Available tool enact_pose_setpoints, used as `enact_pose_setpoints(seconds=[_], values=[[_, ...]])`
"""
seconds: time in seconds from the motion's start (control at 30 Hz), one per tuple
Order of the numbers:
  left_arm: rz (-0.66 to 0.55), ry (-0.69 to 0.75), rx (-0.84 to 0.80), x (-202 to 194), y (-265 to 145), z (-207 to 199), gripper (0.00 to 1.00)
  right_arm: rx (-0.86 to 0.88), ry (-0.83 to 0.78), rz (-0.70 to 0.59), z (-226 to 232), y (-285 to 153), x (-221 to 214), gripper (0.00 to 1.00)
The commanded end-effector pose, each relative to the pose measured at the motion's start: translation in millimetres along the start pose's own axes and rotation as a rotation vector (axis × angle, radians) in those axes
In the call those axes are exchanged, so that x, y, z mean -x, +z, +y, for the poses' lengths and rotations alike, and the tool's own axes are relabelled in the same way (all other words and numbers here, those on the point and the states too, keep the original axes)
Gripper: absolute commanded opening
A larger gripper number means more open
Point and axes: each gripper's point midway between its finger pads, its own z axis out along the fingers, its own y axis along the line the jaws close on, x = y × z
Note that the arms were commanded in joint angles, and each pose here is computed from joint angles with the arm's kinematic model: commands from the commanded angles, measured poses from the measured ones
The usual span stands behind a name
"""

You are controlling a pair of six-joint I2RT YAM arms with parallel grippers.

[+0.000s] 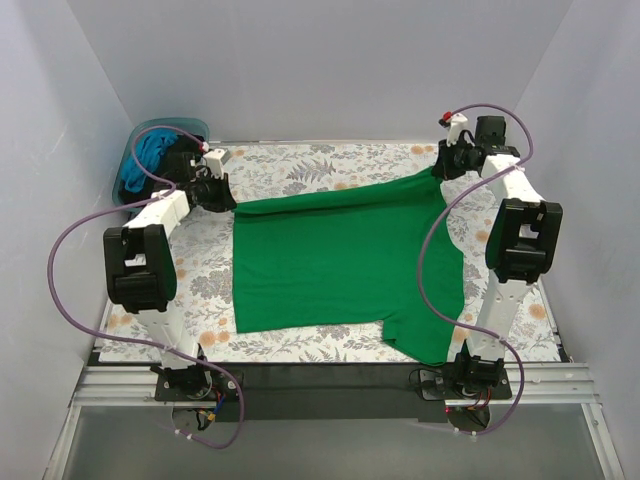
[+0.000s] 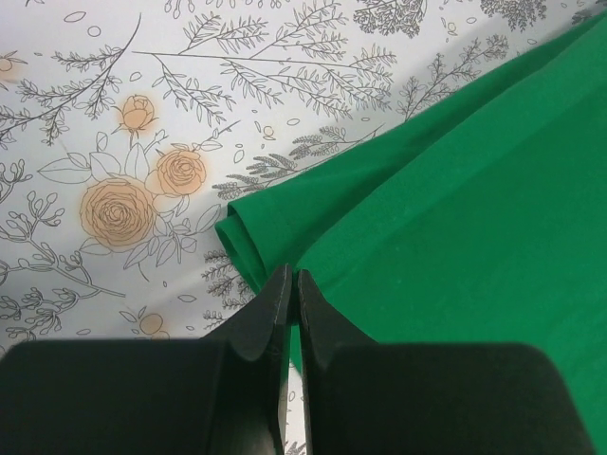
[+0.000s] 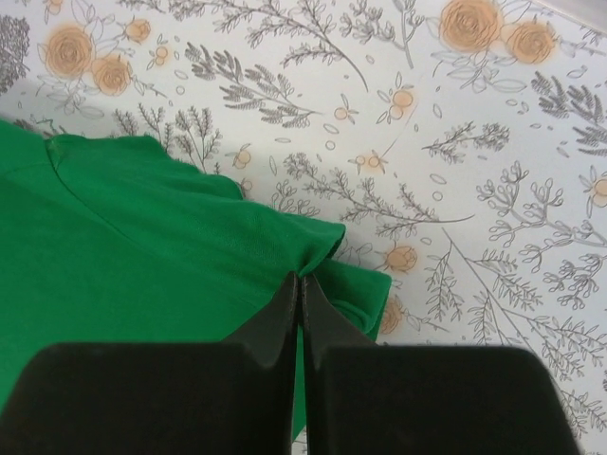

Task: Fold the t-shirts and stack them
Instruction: Fold the tshirt

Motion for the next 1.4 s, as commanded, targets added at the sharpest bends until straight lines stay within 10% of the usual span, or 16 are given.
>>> enact_pose_setpoints(seconds=[0.0, 1.2, 1.37], values=[[-0.062, 0.068, 0.033, 18, -24, -2, 0.0, -0.006, -0.035, -0.017, 2, -18, 5, 0.01], [0.221, 0.006, 0.04, -91, 2, 9, 0.02, 0.087, 0.057, 0.311, 24, -3, -139, 0.02], [0.153, 0.055, -0.027, -58, -18, -10, 0.33, 0.108, 0.022, 0.298, 31, -24, -121, 0.59]])
